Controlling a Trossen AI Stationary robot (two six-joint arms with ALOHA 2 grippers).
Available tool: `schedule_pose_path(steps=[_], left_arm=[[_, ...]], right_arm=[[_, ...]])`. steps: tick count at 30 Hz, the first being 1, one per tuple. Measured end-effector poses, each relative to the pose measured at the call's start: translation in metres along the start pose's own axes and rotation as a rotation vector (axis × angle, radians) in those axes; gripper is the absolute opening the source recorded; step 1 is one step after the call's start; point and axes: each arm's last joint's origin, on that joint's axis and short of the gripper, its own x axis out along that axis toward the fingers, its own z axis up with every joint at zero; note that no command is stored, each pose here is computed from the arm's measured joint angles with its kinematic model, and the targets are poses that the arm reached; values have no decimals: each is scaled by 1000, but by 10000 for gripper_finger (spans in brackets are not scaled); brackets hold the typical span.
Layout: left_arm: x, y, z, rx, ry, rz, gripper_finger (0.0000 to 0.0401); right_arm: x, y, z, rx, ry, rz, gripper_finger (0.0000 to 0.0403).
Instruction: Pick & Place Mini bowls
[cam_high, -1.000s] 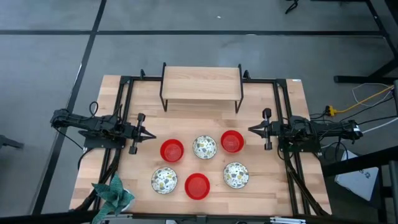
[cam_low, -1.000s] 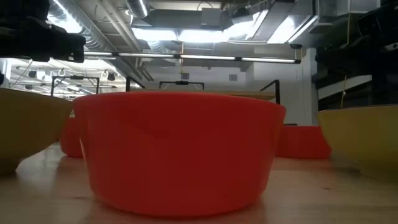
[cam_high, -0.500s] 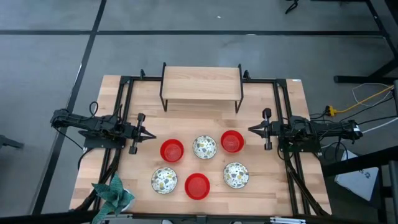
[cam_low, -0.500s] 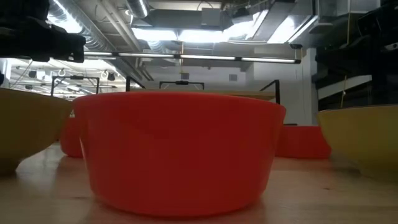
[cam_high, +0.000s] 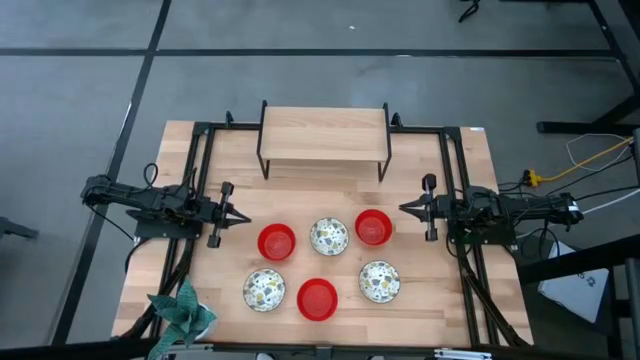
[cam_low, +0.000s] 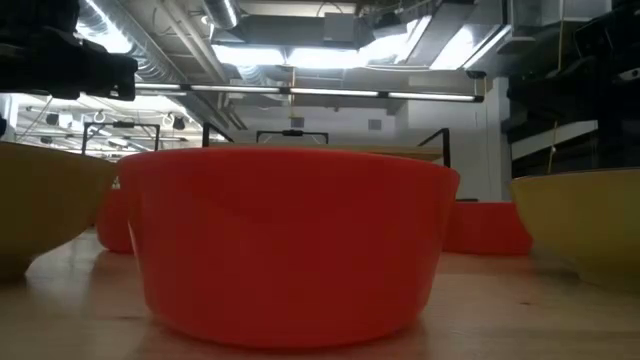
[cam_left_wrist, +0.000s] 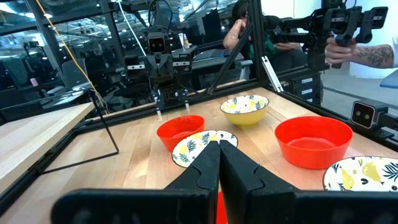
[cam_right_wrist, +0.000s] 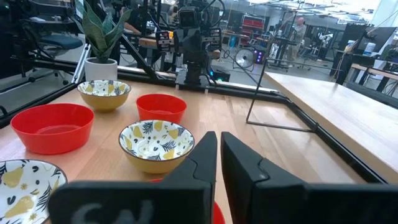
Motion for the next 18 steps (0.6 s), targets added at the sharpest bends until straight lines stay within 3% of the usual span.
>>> schedule_pose_path(steps=[9, 18], left_arm=[[0, 0, 0, 0, 0, 0, 4], [0, 0, 0, 0, 0, 0, 4]], right_arm=[[0, -1, 5, 5, -48, -8, 26], [-3, -4, 24, 23, -247, -41, 26]])
